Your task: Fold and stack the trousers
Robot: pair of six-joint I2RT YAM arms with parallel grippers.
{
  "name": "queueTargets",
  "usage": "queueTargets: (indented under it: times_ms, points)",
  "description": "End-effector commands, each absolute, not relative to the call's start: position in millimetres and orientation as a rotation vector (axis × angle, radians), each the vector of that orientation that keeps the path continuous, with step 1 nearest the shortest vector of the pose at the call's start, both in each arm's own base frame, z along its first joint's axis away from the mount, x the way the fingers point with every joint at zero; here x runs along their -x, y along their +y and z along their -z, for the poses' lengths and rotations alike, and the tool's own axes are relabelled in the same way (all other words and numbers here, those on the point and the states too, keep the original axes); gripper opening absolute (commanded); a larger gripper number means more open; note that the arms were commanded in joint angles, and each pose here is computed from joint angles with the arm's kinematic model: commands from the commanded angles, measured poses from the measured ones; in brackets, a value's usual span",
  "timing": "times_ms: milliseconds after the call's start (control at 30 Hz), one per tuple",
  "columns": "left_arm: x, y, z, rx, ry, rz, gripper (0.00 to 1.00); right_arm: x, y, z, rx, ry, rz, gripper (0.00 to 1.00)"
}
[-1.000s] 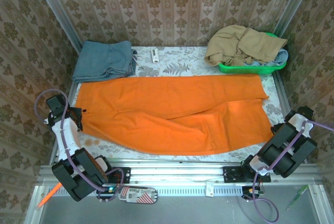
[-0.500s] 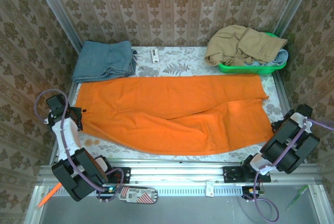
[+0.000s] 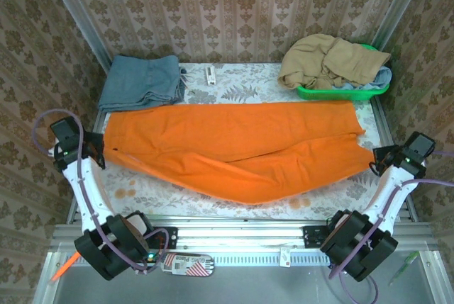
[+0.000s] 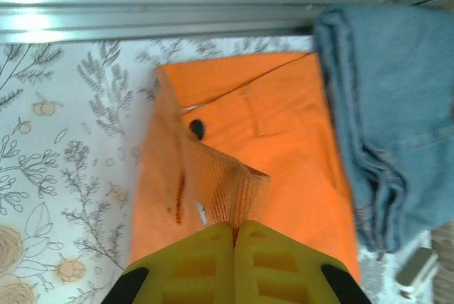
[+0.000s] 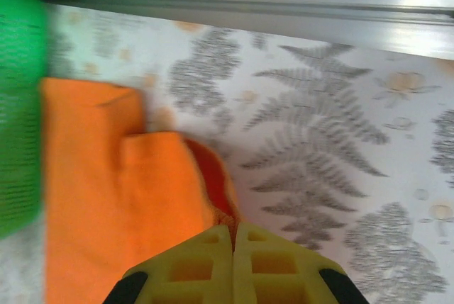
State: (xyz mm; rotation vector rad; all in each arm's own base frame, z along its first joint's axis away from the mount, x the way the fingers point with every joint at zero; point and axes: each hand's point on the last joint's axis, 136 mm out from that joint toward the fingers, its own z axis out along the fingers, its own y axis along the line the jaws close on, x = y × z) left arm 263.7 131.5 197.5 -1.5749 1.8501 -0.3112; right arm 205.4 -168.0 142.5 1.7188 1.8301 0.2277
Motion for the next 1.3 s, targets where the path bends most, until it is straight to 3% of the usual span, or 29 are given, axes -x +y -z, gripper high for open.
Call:
queueTargets:
  times_ms: [0, 200, 500, 700, 900, 1267]
  points:
    - [-254, 126, -239, 1.517, 1.83, 0.323, 0.0, -225, -157, -173, -1.669, 1.757, -0.401, 0.0]
    - [-230, 123, -287, 1.481, 1.759, 0.344, 0.0, -241, -145, -239, -1.535, 1.63, -0.548, 0.0]
    - [-176, 111, -302, 1.508, 1.75, 0.258, 0.0, -233, -114, -309, -1.382, 1.564, -0.682, 0.0]
    - [-161, 110, -272, 1.543, 1.815, 0.19, 0.0, -229, -110, -289, -1.395, 1.609, -0.662, 0.0]
    - [-168, 129, -245, 1.61, 1.838, 0.161, 0.0, -234, -145, -262, -1.496, 1.608, -0.544, 0.0]
    - [-215, 181, -222, 1.679, 1.867, 0.16, 0.0, -307, -197, -197, -1.608, 1.729, -0.385, 0.0]
